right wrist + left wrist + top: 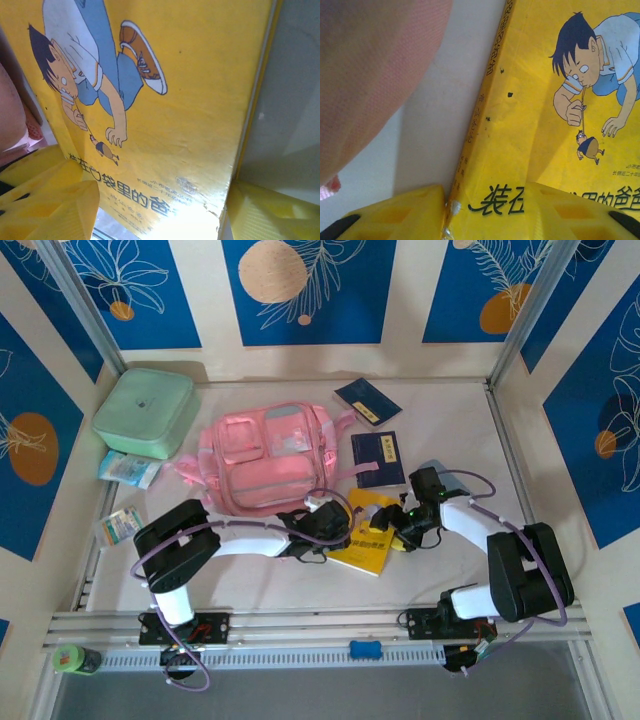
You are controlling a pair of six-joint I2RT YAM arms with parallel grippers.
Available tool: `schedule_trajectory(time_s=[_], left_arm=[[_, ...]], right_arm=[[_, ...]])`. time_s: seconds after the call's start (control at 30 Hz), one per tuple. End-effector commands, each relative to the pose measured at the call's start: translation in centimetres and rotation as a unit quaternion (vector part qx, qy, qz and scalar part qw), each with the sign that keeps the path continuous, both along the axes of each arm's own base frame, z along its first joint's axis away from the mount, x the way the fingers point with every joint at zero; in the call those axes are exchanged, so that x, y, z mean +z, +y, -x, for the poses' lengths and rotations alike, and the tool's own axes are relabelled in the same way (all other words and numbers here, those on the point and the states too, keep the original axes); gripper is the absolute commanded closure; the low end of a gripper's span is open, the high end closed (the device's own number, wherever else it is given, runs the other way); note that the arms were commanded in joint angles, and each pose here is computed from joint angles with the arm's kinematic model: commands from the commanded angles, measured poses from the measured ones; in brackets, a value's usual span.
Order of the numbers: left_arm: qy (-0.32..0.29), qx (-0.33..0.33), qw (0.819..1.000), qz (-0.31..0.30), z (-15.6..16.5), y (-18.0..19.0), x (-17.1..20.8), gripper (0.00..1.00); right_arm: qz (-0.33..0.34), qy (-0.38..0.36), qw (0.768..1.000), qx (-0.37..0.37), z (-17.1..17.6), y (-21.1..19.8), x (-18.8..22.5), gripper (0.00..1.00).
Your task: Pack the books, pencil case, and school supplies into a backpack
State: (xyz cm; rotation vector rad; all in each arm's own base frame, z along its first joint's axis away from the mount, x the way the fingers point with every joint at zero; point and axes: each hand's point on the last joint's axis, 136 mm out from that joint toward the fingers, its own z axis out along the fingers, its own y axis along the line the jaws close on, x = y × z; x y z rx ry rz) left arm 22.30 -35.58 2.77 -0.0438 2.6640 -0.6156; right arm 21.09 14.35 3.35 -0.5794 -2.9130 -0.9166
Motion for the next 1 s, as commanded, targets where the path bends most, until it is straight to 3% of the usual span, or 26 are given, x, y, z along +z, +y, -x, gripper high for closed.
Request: schedule_trajectory(time_s=[0.0, 0.1, 0.27, 0.97], left_arm=[[0.015, -0.018, 1.000, -0.003, 0.1, -0.7, -1.4, 0.56], [0.015, -0.015, 1.000, -0.018, 0.1, -0.2, -1.6, 0.56], [0.016, -0.017, 0.999, -0.023, 0.3, 0.0, -1.7, 0.56], [0.009, -0.021, 0.999, -0.025, 0.1, 0.1, -1.0, 0.55]], right_arm=[[-0.033, -0.024, 0.999, 0.020, 0.0, 1.2, 2.0, 0.34], [-0.037, -0.048, 0.998, 0.031, -0.3, 1.3, 3.4, 0.34], [-0.062, -0.068, 0.995, 0.049, -0.2, 1.9, 5.1, 0.43], [-0.097, -0.076, 0.992, 0.041, -0.6, 0.9, 6.2, 0.92]])
